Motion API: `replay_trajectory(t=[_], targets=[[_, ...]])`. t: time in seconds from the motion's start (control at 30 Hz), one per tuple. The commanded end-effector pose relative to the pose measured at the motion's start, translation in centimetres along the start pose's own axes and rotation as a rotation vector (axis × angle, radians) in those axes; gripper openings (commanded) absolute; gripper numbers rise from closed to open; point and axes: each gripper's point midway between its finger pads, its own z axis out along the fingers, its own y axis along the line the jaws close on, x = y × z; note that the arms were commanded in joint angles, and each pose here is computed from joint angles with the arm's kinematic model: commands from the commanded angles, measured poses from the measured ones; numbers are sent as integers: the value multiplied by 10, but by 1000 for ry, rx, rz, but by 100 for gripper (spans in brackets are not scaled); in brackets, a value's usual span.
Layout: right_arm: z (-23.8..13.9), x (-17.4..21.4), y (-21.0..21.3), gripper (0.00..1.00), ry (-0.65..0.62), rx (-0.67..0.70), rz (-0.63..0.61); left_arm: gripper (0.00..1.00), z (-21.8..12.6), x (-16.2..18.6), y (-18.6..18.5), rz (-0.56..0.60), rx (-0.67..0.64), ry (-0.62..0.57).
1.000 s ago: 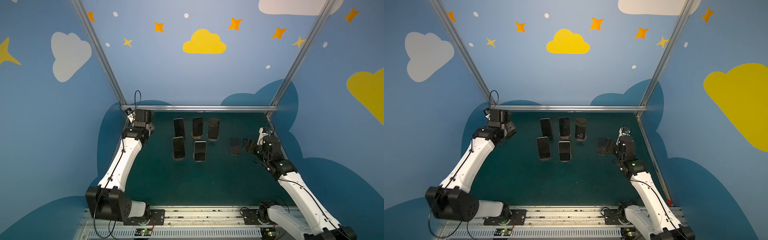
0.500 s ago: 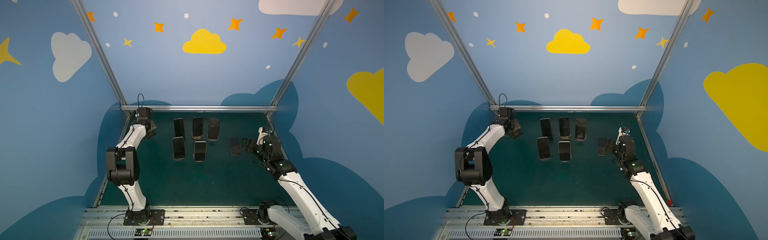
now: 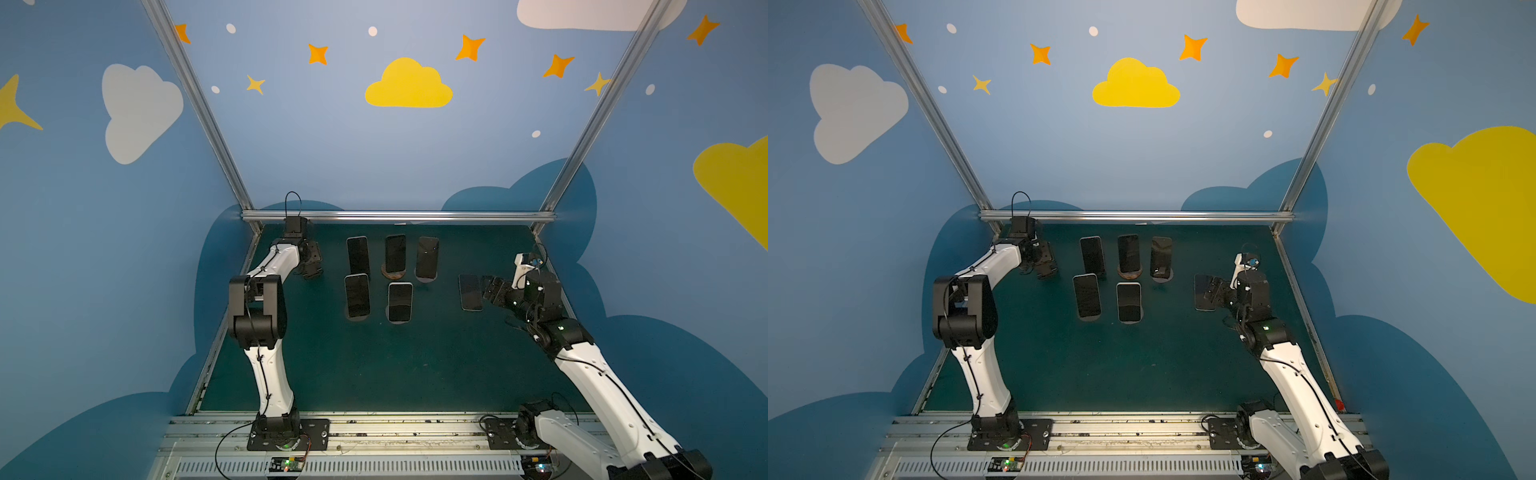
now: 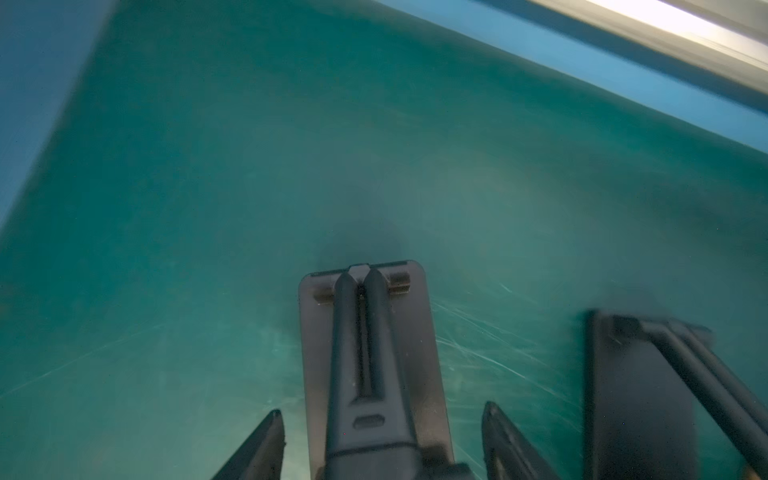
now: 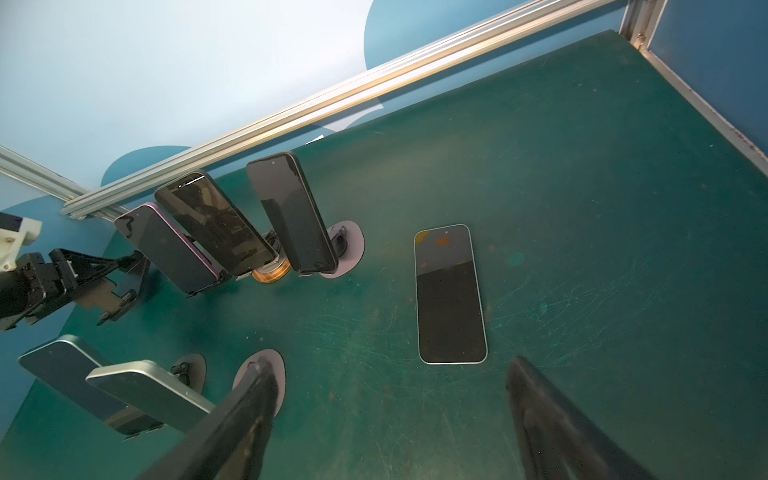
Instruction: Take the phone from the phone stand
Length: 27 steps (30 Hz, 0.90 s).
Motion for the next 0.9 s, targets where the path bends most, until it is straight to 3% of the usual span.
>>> replay_trajectory(t=[0.0, 0.33, 0.57, 0.87], targets=[[3, 0, 6, 86, 7, -33, 8, 56, 0, -13, -16, 55, 79, -28], [-3, 2, 5, 86, 18, -34, 1, 59, 17, -8, -15, 59, 57, -2], [1, 3, 14, 86, 39, -72, -10, 78, 17, 0, -14, 41, 59, 16], [10, 11, 18, 87, 119, -67, 3, 100, -29, -31, -3, -58, -6, -9]])
